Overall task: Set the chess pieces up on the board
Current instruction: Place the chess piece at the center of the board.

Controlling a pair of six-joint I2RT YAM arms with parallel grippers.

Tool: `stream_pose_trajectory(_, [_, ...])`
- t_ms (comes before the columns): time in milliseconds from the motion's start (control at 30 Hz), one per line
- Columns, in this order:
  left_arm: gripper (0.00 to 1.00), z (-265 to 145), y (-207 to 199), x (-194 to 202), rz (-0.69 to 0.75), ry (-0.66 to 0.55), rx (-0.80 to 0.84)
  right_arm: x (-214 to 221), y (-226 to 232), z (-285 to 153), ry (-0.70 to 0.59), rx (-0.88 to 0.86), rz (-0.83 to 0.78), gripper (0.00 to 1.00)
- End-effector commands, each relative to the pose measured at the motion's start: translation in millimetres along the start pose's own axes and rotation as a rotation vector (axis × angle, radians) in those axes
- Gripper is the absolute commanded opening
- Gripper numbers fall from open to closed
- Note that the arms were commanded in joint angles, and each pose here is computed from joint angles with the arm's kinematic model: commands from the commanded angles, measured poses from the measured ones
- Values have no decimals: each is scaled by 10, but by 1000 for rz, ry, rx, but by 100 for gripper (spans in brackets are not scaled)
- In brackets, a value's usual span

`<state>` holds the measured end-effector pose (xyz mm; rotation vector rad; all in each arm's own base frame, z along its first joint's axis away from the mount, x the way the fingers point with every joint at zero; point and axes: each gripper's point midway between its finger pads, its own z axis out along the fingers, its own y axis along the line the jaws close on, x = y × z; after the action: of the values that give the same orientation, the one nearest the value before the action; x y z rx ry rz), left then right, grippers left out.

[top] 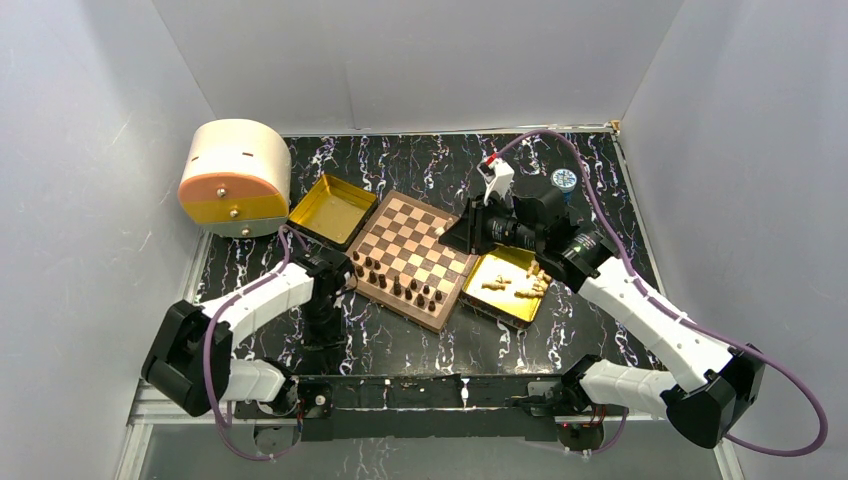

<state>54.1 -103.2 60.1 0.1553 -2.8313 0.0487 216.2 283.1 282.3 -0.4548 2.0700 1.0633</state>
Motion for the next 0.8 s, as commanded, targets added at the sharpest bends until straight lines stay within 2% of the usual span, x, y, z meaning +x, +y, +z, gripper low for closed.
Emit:
stream_pose_trajectory(0, [14,73,103,-3,2,13,-62,-131,42,-91,-58,-3,-36,26])
stream_pose_trajectory(367, [20,117,125,-136,31,1,-107,-112,8,-92,-56,9,-39,26])
stream_pose_trajectory(767, [18,83,157,-240,59,-24,-147,-78,-5,-104,-55,10,-40,26])
